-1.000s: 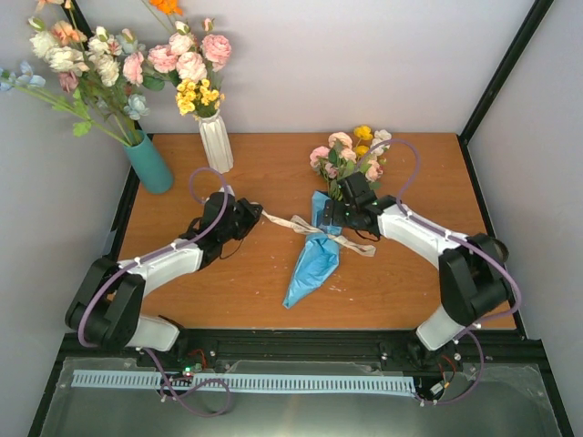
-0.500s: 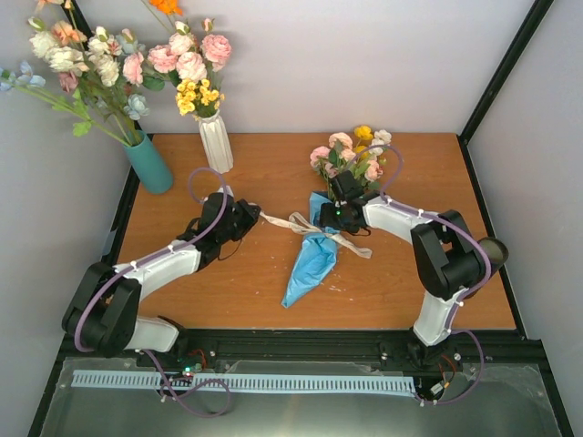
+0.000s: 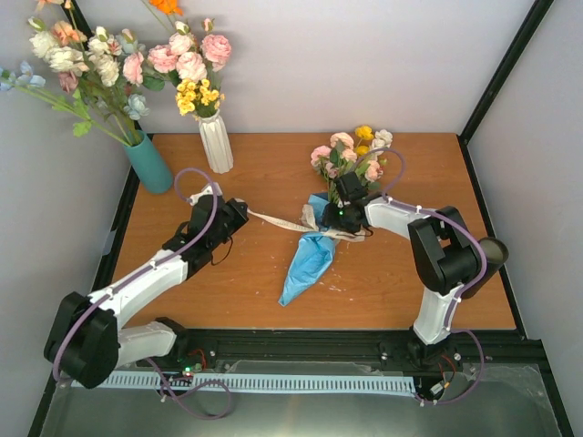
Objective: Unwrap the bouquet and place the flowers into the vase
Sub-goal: Untie the ribbon from the wrapping paper.
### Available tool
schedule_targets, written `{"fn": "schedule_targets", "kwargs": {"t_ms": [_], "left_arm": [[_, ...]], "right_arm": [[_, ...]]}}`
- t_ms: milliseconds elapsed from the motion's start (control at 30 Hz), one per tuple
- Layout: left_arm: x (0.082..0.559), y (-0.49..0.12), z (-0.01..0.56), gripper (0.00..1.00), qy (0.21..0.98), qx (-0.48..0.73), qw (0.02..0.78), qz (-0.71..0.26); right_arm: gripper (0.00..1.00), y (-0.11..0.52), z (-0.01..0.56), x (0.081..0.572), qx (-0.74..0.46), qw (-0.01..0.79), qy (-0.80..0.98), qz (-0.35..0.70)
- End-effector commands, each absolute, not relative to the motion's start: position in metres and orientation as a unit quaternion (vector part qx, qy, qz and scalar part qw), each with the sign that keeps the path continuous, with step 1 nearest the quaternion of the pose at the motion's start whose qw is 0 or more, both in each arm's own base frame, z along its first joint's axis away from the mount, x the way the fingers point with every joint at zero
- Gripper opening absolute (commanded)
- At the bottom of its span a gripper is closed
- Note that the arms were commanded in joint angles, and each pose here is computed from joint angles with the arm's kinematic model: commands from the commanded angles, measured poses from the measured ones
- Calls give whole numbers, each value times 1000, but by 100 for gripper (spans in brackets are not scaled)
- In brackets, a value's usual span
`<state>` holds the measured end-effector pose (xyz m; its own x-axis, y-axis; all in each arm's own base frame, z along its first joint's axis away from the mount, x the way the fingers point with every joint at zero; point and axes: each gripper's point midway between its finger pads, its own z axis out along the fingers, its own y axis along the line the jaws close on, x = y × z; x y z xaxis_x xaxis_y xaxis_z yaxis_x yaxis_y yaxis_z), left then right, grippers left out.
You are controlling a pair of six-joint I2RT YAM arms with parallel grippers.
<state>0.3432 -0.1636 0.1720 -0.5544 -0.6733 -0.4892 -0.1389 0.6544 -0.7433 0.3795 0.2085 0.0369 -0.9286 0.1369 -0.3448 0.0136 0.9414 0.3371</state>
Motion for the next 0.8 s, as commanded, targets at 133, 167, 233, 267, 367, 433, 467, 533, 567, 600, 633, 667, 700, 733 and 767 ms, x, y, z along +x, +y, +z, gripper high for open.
{"fn": "schedule_targets", "kwargs": {"t_ms": [133,167,233,267,367,433,467,533,567,600,633,667,700,733,767], "left_arm": [[344,-125,217,0,804,-233,491,-242],[344,-121,223,0,801,-232,501,-232],[343,-111,238,0,793,-229,522,-214],[343,-105,244,0,790,-229,531,-204],[342,-89,261,0,781,-229,553,-177],[341,-76,268,0,777,-232,562,-161],[341,-69,269,0,778,-236,562,-150],[340,-55,276,0,772,-242,571,-135],[340,-49,281,0,769,-244,578,-127],[340,-45,285,0,766,-243,584,-118],[340,-41,290,0,762,-242,590,-111],[340,-39,294,0,761,-239,595,-104],[340,-36,298,0,758,-237,599,-98],[341,-33,301,0,758,-237,602,-90],[342,-30,302,0,757,-238,603,-83]], "right_arm": [[52,187,4,364,47,152,979,128],[52,187,5,365,45,154,979,128],[52,185,4,365,46,154,979,124],[52,185,4,365,44,154,979,122],[52,184,3,365,43,154,980,121],[52,184,4,365,42,156,979,122],[52,183,4,365,42,155,980,121],[52,183,4,365,42,155,980,121],[52,183,3,365,42,155,980,120],[52,183,4,365,41,155,980,121],[53,183,4,365,40,156,980,120],[53,183,3,365,40,155,980,120],[53,183,4,365,40,156,980,120],[53,183,3,365,39,155,980,120],[53,183,3,365,39,156,980,120]]}}
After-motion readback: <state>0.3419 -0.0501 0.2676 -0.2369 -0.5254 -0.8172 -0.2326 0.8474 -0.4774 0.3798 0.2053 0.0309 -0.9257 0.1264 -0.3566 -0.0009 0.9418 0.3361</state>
